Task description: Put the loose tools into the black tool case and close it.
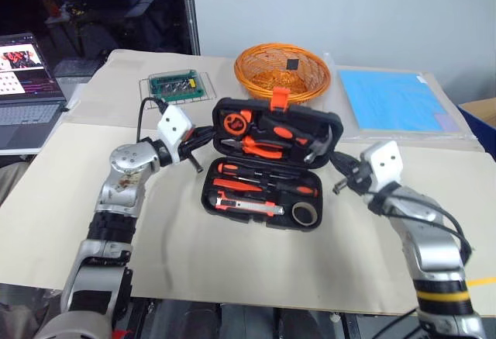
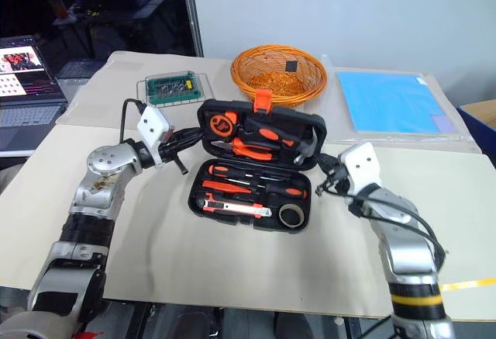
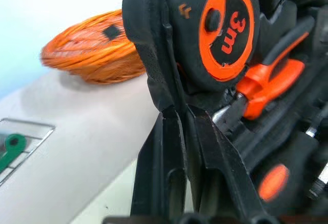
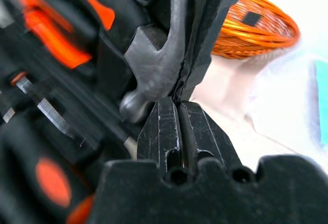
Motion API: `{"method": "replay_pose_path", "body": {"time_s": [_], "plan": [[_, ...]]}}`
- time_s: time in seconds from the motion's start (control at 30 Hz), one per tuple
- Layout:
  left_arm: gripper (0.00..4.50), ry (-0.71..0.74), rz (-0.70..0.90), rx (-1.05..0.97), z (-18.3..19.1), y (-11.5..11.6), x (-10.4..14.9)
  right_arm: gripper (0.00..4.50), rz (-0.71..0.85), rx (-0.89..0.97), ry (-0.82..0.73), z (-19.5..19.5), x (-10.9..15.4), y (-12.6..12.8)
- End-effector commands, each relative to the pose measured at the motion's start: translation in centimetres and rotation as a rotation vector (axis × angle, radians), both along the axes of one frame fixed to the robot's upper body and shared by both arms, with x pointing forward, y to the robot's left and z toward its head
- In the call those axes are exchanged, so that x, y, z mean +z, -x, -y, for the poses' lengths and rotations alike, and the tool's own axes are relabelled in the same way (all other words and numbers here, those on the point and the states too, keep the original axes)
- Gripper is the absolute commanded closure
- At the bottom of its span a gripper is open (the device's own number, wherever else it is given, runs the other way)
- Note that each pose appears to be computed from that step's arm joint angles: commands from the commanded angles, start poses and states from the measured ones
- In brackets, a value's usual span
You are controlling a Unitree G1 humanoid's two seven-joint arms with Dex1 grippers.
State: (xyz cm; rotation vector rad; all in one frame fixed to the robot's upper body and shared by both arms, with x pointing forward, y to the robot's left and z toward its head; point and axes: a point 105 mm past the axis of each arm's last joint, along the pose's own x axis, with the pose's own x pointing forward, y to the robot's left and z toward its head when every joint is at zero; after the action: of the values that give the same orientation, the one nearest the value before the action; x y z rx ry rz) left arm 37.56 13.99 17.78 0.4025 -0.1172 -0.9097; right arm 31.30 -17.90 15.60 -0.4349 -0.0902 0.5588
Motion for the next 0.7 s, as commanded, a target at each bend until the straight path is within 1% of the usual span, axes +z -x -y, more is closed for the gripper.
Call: {"method": "replay_pose_path", "body": {"time_s": [0.03, 0.07, 0.1, 0.13, 0.2, 0.27, 0.3, 0.33, 0.4, 0.47, 0.5, 0.6, 0.67, 0.7], "plan": [[2.36, -0.017, -0.135, -0.095, -0.7, 2.0, -0.9, 4.15, 0.036, 0.190, 0.080, -2.0, 0.7, 3.4], [2.01, -0.027, -0.195, -0.112, -1.9, 2.8, -1.2, 3.81, 0.024, 0.185, 0.108, -1.6, 0.5, 3.9], [1.65, -0.035, -0.229, -0.105, -3.0, 3.3, -1.3, 3.56, -0.003, 0.186, 0.139, -1.3, 0.1, 4.4], [1.64, -0.035, -0.263, -0.087, -4.2, 3.5, -1.3, 3.32, -0.042, 0.194, 0.188, -0.9, -0.5, 5.1], [1.64, -0.065, -0.336, -0.078, -6.6, 4.6, -1.4, 3.32, -0.144, 0.166, 0.288, 0.8, -1.8, 6.4], [1.64, -0.101, -0.403, -0.122, -8.1, 6.3, -1.3, 3.32, -0.239, 0.158, 0.345, 2.3, -2.4, 8.1], [1.64, -0.112, -0.430, -0.144, -8.7, 7.1, -1.2, 3.32, -0.281, 0.163, 0.328, 2.6, -2.3, 8.9], [1.64, -0.118, -0.444, -0.185, -8.9, 8.1, -0.7, 3.32, -0.307, 0.203, 0.272, 1.9, -1.8, 9.8], [1.64, -0.105, -0.477, -0.273, -8.5, 9.9, 0.5, 3.83, -0.335, 0.341, 0.154, -0.9, -0.6, 11.4], [1.64, -0.134, -0.493, -0.359, -7.9, 11.6, 1.0, 4.35, -0.373, 0.478, 0.090, -4.1, -0.6, 12.3], [1.64, -0.144, -0.490, -0.387, -7.5, 12.1, 1.1, 4.43, -0.390, 0.506, 0.093, -5.2, -1.1, 12.1], [1.64, -0.168, -0.474, -0.425, -6.6, 12.7, 1.3, 4.43, -0.435, 0.548, 0.148, -7.4, -2.9, 11.5], [1.16, -0.168, -0.454, -0.431, -5.9, 12.8, 1.4, 4.50, -0.462, 0.553, 0.193, -8.3, -4.3, 10.9], [1.05, -0.183, -0.449, -0.442, -5.6, 12.9, 1.3, 4.50, -0.458, 0.532, 0.216, -8.5, -4.8, 10.2]]}}
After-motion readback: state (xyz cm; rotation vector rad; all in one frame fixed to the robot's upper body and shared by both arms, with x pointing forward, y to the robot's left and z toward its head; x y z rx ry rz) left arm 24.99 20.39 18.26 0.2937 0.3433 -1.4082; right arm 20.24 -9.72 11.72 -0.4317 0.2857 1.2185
